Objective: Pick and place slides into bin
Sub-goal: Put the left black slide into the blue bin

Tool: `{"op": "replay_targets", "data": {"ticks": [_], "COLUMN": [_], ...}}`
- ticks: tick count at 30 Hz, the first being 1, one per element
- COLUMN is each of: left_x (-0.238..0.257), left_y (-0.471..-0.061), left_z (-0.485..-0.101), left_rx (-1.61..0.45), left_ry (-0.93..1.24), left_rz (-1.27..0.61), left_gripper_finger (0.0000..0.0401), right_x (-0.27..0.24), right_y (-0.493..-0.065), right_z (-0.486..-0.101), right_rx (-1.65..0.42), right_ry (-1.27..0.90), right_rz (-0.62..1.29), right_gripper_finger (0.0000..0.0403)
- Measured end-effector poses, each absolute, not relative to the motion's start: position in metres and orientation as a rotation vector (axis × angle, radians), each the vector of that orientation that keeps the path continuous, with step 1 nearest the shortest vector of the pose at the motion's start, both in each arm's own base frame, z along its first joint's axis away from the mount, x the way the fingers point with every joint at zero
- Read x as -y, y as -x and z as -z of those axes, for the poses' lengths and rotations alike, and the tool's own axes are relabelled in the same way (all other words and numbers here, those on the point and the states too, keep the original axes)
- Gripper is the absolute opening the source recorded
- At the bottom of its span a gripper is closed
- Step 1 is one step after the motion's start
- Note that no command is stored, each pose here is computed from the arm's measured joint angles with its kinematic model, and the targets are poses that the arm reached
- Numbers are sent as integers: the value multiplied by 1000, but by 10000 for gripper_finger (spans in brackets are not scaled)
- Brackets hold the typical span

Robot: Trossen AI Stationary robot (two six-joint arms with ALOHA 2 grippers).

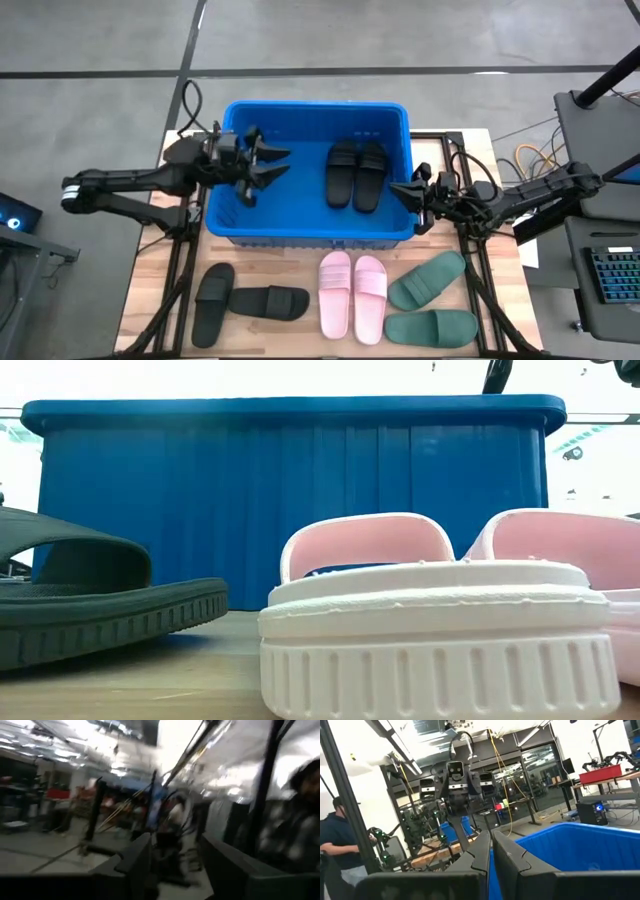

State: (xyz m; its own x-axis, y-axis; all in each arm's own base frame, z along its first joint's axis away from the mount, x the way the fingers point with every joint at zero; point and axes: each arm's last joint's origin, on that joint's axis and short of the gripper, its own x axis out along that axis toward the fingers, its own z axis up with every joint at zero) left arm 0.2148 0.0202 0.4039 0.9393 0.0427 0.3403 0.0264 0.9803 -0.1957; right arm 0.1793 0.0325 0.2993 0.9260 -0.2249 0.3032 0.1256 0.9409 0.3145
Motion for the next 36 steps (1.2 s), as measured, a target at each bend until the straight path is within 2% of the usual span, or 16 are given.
{"op": "replay_targets", "data": {"ticks": [5, 9, 12, 22, 36], "left_x": [-23, -18, -16, 2, 33], "left_y": [-222, -221, -222, -238, -221], "left_z": [-407, -411, -413, -397, -370], "left_rx": [249, 198, 122, -126, -552], "left_ry": [209, 391, 596, 921, 1211], "left_rz": [-78, 94, 290, 511, 352], "left_gripper_finger": [228, 253, 255, 256, 256], "right_x": [-32, -32, -31, -30, -29], "right_y": [-179, -178, -175, -173, -166], "right_z": [-299, -301, -302, -305, -309], "right_rx": [342, 349, 358, 356, 371], "right_ry": [-295, -279, -262, -132, -53], "right_rz": [188, 194, 197, 221, 237], "right_gripper_finger": [13, 13, 13, 13, 13]}}
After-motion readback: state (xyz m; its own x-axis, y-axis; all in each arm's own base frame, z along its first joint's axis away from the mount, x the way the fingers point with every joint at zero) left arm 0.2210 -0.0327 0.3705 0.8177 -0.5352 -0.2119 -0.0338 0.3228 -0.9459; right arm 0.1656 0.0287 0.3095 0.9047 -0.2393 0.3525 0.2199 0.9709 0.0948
